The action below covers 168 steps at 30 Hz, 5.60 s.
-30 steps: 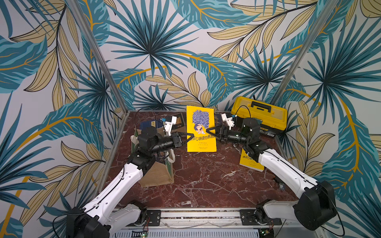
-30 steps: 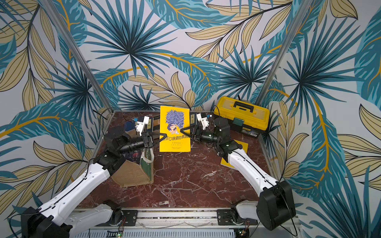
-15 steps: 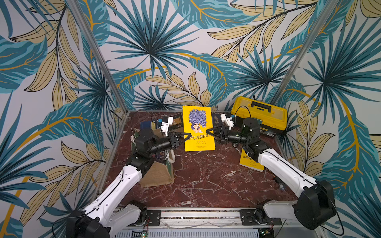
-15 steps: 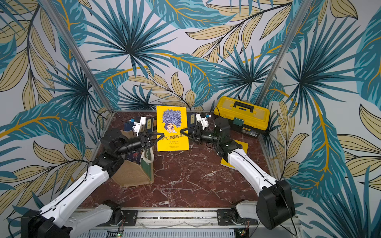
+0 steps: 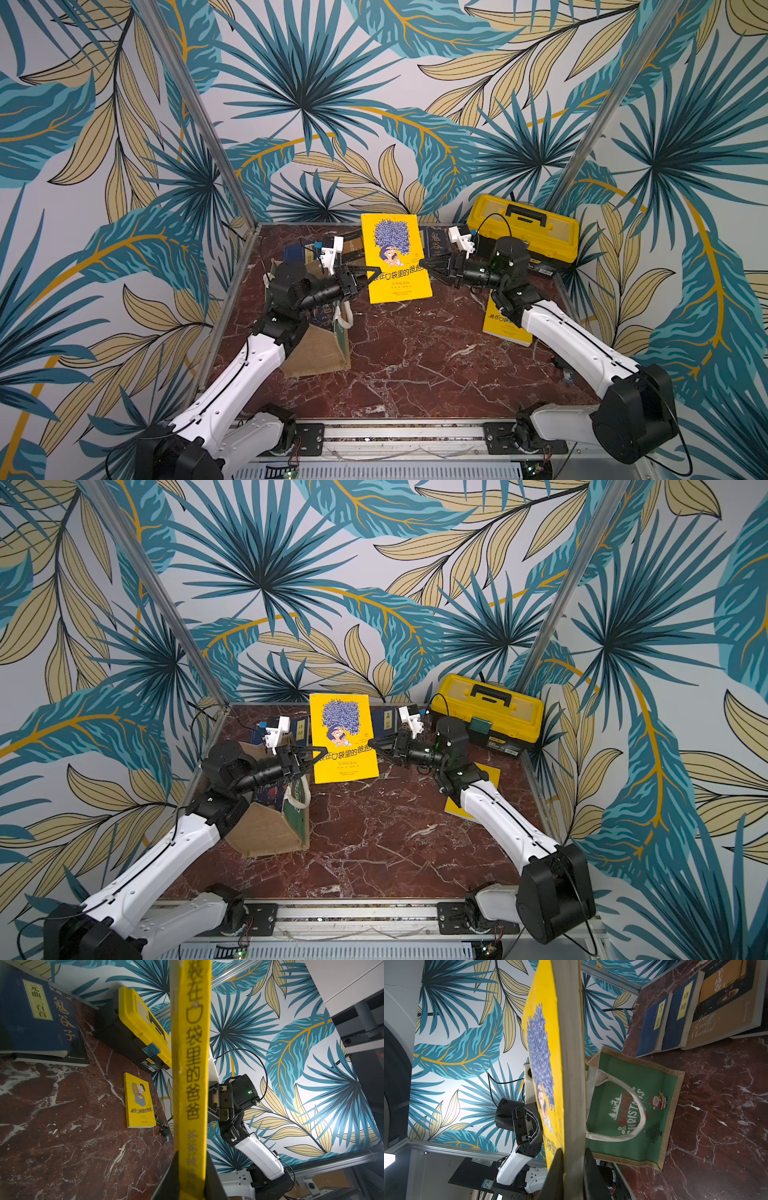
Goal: Put the books into the canvas bag
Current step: Pick up the book from the center of the board, then place the book in the canvas bag.
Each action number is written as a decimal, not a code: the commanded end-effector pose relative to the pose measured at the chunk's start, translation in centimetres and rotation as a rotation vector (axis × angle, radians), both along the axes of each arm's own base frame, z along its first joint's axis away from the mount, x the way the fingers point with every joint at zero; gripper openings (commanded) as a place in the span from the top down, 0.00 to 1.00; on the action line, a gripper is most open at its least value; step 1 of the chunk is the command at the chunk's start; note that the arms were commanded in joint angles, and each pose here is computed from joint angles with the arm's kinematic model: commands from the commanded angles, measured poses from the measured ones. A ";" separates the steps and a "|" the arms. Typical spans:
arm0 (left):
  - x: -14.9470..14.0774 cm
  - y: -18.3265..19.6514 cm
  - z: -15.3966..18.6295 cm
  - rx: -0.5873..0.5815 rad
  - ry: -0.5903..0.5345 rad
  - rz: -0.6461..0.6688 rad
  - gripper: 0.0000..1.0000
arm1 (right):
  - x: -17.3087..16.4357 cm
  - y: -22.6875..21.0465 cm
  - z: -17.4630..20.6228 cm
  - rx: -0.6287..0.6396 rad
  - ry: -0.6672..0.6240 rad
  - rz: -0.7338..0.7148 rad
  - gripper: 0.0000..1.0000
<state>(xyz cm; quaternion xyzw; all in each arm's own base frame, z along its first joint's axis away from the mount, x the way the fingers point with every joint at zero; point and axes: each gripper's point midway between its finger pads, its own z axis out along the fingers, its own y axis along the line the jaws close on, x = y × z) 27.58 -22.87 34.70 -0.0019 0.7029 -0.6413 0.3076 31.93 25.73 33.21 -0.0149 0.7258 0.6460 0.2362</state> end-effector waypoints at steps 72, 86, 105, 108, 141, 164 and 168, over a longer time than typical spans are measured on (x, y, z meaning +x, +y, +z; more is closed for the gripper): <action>-2.7 15.1 -1.4 0.985 -0.119 0.571 1.00 | 0.9 18.8 -7.6 -0.679 -0.120 0.156 1.00; -4.5 12.8 -5.3 0.984 0.040 0.357 1.00 | 1.0 18.8 -7.1 -0.673 -0.141 0.143 1.00; -0.5 11.2 -12.2 0.836 0.331 0.167 1.00 | 0.0 19.1 -8.0 -0.684 -0.109 0.218 1.00; -0.1 11.8 -14.5 0.799 0.386 0.156 1.00 | -0.1 19.2 -8.1 -0.683 -0.107 0.225 1.00; -0.6 14.3 -11.1 0.782 0.298 0.273 0.73 | 0.0 19.3 -8.8 -0.700 -0.093 0.234 1.00; 0.9 13.8 -5.8 0.782 0.182 0.414 0.63 | 5.2 3.1 -8.4 -0.993 -0.045 -0.087 0.40; 1.5 10.4 -2.7 0.815 0.080 0.385 0.63 | 6.9 -6.4 -10.7 -1.119 0.062 -0.295 0.33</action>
